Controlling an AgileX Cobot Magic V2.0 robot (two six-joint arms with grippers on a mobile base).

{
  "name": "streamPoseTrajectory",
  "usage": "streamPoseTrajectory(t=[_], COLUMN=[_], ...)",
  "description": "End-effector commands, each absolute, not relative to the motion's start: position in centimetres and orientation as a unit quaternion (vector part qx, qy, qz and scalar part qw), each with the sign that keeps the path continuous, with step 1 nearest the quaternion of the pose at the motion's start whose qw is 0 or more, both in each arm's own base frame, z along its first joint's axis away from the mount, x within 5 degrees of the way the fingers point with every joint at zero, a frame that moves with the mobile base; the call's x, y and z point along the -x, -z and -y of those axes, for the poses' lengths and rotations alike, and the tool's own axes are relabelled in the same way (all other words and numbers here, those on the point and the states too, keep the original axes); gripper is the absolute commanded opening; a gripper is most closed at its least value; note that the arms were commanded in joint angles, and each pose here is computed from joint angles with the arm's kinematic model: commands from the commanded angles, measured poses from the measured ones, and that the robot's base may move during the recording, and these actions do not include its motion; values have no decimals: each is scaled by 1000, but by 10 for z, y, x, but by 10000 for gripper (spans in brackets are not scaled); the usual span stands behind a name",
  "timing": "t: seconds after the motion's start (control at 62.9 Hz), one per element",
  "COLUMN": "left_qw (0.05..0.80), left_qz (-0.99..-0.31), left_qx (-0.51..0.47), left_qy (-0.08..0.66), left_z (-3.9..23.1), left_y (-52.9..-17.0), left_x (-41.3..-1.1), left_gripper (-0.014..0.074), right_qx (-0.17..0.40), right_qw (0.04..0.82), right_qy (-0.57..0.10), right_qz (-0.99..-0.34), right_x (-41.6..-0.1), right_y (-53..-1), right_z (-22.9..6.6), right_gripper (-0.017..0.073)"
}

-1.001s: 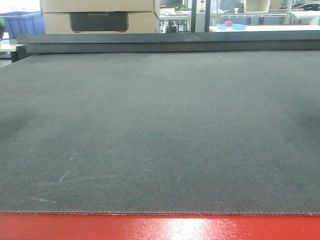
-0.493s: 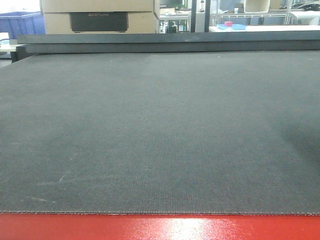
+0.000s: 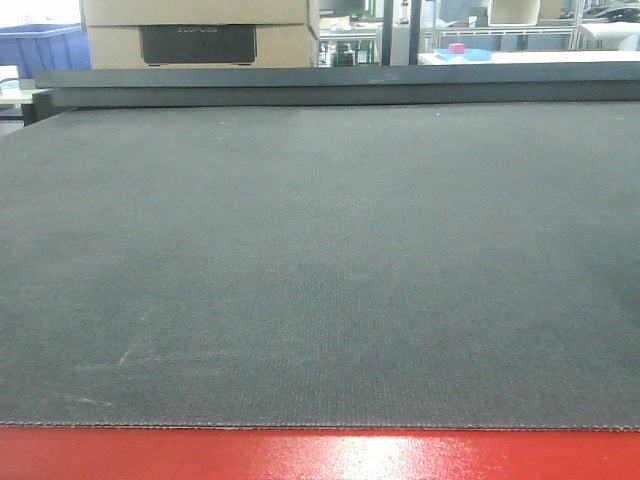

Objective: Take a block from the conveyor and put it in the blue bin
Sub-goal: 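Lift both held blocks up off the conveyor belt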

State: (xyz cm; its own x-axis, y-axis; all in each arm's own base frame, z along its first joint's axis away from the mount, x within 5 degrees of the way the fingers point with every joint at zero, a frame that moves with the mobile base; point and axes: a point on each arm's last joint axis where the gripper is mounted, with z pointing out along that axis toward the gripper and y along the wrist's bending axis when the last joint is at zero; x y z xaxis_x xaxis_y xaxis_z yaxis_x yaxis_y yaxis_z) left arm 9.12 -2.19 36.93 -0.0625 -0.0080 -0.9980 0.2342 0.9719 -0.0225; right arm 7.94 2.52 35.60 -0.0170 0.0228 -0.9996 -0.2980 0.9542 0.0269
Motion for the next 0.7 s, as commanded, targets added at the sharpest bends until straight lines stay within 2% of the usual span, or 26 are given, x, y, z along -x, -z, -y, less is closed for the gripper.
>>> streamPoseTrajectory(t=[0.0,0.683], left_qw=[687,686], left_qz=[-716,-717], left_qx=[-77,-77], left_qy=[95,96], left_z=[22,22], left_y=[-371,-371], left_x=[-89,-89], left_gripper=[-111,-111], right_qx=[97,97], right_qw=[706,706], right_qy=[-116,-116], right_qz=[-692,-692], right_x=[-77,-77], right_y=[-358,-358], right_z=[-25,-25], right_gripper=[-162,-162])
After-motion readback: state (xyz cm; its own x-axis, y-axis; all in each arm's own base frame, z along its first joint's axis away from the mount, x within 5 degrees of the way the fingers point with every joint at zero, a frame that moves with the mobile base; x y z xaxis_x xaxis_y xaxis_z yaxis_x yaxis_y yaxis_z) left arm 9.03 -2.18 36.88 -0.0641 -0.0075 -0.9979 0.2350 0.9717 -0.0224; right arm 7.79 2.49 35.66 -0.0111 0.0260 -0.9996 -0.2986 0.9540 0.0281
